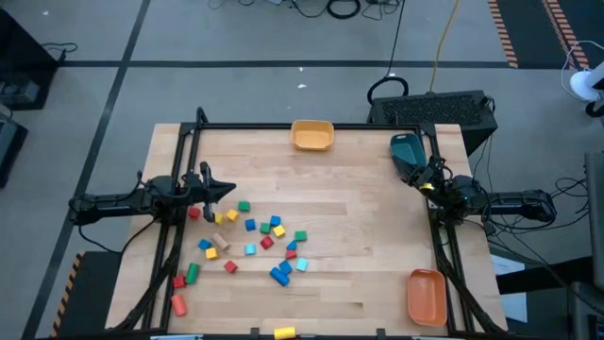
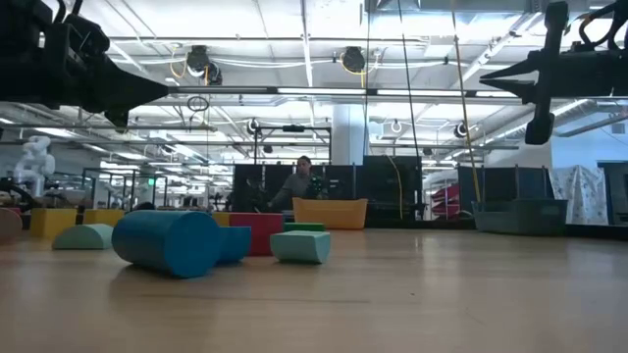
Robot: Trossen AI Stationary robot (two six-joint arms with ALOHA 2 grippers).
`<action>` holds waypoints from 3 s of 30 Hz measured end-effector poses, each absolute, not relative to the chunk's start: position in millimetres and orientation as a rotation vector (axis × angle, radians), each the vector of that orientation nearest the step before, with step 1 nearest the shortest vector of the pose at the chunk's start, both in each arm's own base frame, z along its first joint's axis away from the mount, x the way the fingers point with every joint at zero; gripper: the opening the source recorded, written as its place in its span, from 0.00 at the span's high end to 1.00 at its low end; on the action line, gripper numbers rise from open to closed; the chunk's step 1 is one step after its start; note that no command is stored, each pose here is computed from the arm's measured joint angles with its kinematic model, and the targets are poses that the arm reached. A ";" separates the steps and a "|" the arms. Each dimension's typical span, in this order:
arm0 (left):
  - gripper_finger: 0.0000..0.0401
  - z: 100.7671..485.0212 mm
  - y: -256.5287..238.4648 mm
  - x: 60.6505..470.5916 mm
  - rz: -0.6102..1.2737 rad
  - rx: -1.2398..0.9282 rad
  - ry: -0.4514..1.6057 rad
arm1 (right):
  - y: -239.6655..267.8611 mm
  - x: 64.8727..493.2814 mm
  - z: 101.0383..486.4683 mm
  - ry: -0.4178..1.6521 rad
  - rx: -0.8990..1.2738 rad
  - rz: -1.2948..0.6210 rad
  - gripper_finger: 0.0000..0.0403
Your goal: Sort blocks by size
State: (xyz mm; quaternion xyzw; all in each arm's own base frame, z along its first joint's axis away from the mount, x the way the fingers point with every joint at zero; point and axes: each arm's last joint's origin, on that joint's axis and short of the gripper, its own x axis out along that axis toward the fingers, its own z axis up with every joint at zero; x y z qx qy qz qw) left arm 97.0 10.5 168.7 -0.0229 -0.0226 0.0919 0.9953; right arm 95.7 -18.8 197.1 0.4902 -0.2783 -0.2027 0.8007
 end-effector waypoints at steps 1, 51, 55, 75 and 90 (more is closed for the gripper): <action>0.97 168.6 10.5 97.0 0.184 -0.046 -0.045 | -18.8 95.7 197.1 -0.597 1.051 -0.435 1.00; 0.74 174.0 10.0 93.1 0.187 -0.281 0.133 | -21.9 94.4 193.6 -0.477 0.630 -0.685 1.00; 0.64 180.2 10.6 92.2 0.219 -0.273 0.195 | -21.6 95.8 192.7 -0.453 0.605 -0.676 1.00; 0.49 230.8 10.5 128.4 0.269 -0.464 0.750 | -13.8 124.1 164.6 -0.060 0.490 -0.433 0.92; 0.49 232.3 11.8 143.1 0.456 -0.533 1.114 | -14.0 138.4 162.9 -0.047 0.343 -0.428 0.66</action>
